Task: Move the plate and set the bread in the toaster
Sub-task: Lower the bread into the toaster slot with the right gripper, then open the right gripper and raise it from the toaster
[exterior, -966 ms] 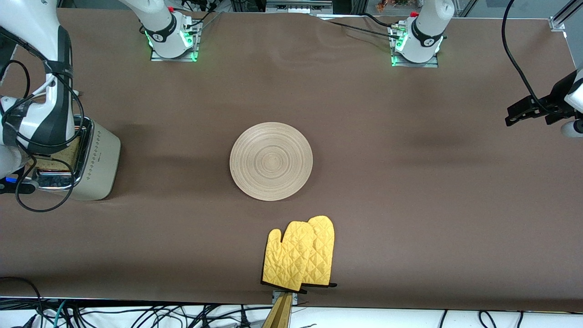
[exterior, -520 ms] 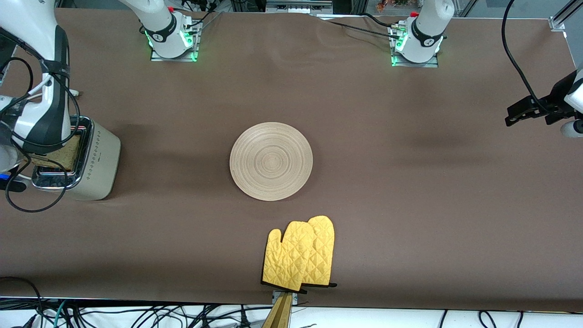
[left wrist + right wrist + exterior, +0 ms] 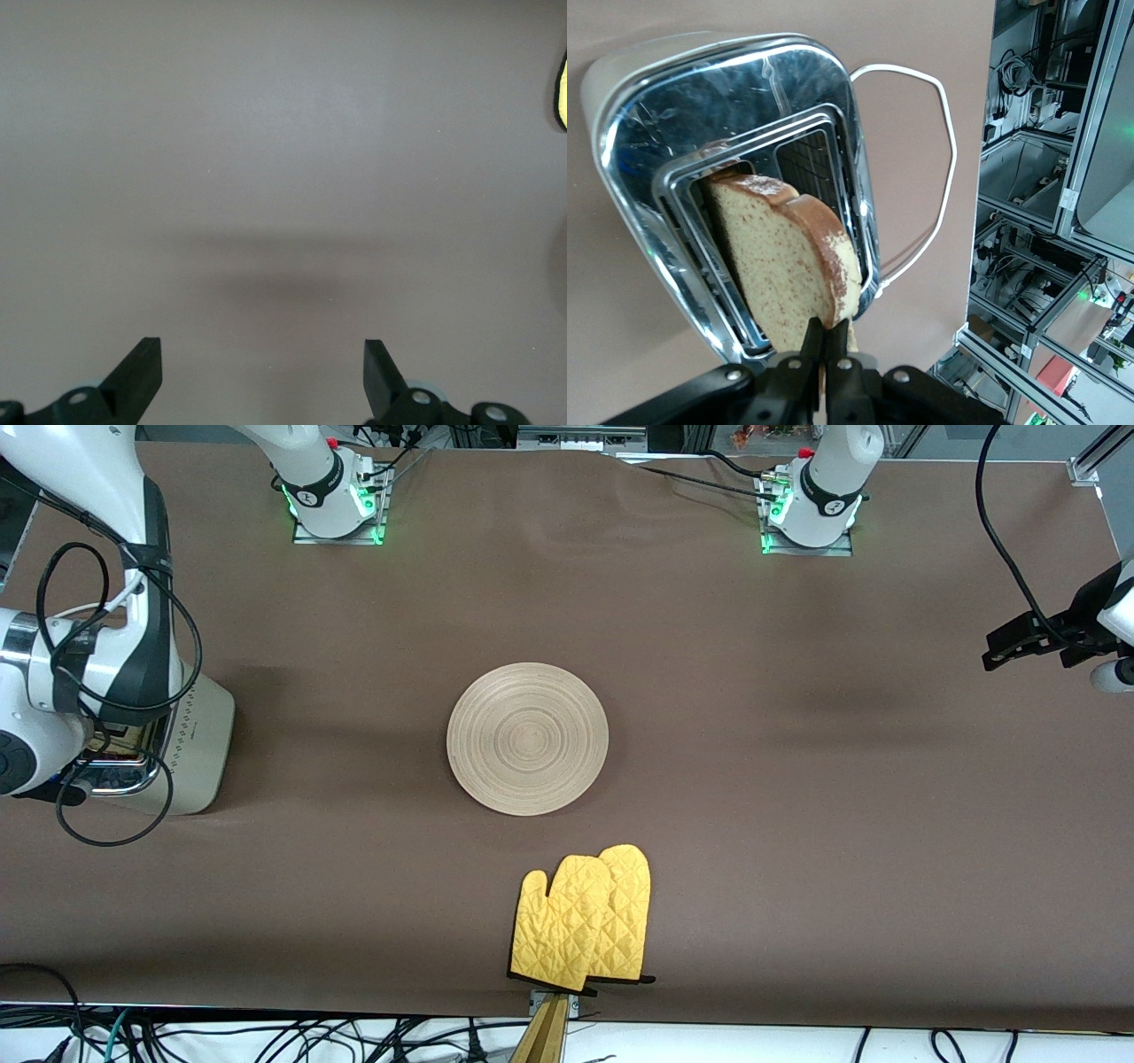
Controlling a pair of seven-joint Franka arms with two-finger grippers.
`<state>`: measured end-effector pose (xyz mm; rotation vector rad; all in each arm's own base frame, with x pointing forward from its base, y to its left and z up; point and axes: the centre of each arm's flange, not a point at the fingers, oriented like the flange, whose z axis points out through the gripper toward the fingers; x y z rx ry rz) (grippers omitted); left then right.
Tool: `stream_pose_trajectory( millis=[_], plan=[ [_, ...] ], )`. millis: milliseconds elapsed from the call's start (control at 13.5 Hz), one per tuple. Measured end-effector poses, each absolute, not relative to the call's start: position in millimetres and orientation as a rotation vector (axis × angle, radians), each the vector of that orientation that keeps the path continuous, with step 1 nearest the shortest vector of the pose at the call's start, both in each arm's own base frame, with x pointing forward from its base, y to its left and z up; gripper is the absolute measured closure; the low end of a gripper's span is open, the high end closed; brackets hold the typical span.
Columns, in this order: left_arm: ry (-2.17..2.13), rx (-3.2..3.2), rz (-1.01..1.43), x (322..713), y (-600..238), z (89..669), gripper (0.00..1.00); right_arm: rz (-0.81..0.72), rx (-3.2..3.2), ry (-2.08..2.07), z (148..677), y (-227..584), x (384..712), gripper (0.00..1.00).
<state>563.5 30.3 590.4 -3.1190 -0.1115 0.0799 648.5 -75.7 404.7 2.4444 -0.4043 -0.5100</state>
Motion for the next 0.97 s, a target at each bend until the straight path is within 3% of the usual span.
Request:
stream_pose_trajectory(
  millis=[966],
  plan=[
    [-0.111,-3.119,0.080,563.6,30.2,590.3,0.00,-0.552,2.534,-0.441,357.0,-81.1,654.0,0.96]
  ],
)
